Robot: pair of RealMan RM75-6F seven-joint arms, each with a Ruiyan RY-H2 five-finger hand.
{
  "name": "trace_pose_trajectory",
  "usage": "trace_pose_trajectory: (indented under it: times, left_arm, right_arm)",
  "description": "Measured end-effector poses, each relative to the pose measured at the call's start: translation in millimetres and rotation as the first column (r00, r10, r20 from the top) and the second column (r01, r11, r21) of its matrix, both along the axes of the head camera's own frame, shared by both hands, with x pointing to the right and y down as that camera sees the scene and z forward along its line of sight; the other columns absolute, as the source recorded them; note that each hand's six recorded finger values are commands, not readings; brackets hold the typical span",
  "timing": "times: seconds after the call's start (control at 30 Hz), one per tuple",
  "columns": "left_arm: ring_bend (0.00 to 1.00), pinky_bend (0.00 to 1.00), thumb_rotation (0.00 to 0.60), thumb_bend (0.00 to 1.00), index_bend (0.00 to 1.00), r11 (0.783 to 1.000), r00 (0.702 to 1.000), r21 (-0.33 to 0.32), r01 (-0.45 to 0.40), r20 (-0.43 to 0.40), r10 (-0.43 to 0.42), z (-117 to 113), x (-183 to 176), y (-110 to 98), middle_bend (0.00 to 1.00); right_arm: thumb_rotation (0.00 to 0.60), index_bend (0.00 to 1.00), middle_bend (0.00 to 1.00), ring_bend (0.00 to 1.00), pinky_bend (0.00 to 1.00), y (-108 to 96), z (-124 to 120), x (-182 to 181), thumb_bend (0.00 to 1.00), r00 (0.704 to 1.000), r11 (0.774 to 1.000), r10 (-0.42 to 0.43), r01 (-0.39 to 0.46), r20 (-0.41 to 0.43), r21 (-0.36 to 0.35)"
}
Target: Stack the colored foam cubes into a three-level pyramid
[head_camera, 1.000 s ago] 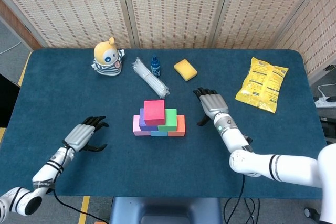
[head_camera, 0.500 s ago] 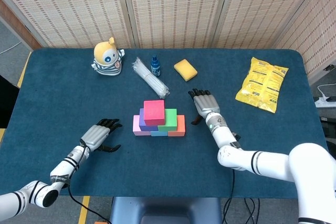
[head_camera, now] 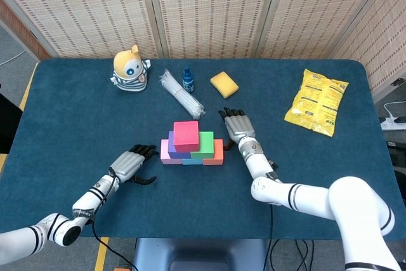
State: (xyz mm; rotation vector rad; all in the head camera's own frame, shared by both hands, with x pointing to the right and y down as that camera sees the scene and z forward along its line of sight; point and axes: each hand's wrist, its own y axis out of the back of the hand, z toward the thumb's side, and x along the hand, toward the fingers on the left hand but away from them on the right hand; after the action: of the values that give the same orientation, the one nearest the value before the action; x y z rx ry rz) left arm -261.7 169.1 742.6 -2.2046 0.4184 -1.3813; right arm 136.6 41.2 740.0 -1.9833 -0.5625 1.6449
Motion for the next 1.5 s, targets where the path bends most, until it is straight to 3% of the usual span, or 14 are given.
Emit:
trace_pose_trajectory:
  times: [0.7, 1.33, 1.5]
  left_arm:
    - [0.0, 0.0, 0.256, 0.32, 0.11, 1.0, 0.999, -0.004, -0.029, -0.017, 0.029, 5, 15, -2, 0.0]
    - [0.0, 0.0, 0.257, 0.32, 0.1, 1.0, 1.0, 0.008, 0.023, 0.008, -0.023, 0, -9, -5, 0.0]
    - [0.0, 0.0, 0.354, 0.32, 0.1, 0.994, 0.996, 0.057, 0.094, 0.007, -0.094, -17, -33, -14, 0.0]
  right_arm:
    - [0.6, 0.0, 0.0, 0.0, 0.09, 1, 5, -5, 0.15, 1.0, 1.0, 0.004, -0.004, 0.007, 0.003]
    - [0.6, 0.0, 0.0, 0.0, 0.07, 0, -4, 10, 0.15, 1.0, 1.0, -0.014, 0.014, -0.027, -0.001]
    - [0.6, 0.0, 0.0, 0.0, 0.07, -7, -27, 26, 0.15, 1.0, 0.999, -0.016, 0.017, -0.018, 0.042]
